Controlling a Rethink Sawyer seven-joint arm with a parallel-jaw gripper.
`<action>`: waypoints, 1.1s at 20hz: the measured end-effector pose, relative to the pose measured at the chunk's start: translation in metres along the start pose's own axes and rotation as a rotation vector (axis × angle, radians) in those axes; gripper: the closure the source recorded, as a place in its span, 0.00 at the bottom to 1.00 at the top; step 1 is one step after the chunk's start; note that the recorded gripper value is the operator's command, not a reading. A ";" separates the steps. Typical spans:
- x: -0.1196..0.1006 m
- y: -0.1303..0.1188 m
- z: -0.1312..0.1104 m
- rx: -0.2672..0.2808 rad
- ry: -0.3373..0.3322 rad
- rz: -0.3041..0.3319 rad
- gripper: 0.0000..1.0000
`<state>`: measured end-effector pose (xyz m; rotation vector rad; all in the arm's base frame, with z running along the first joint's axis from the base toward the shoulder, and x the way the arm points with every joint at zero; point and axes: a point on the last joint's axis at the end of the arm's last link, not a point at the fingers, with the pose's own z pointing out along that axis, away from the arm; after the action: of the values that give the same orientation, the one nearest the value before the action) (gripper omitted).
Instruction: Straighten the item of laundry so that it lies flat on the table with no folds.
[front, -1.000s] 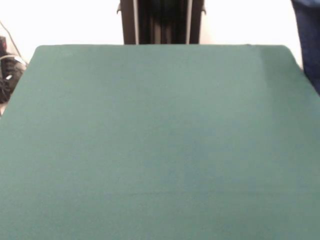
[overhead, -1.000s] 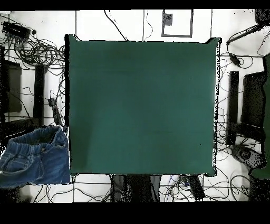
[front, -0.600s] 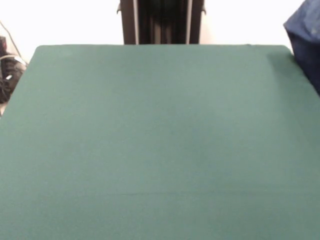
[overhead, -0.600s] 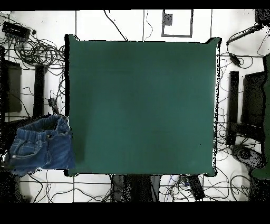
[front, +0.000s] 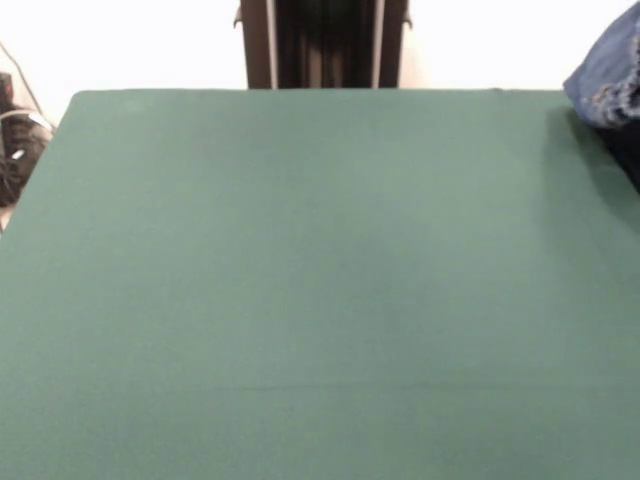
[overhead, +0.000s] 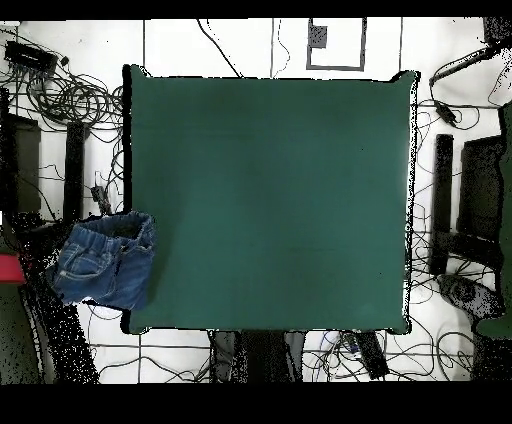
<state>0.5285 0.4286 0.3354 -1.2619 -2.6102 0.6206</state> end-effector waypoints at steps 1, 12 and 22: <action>-0.009 -0.002 -0.002 -0.012 0.002 0.014 1.00; -0.148 -0.049 -0.025 -0.169 0.025 0.226 1.00; -0.269 -0.096 -0.001 -0.202 -0.033 0.355 1.00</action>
<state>0.6289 0.1663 0.3846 -1.8148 -2.5452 0.4371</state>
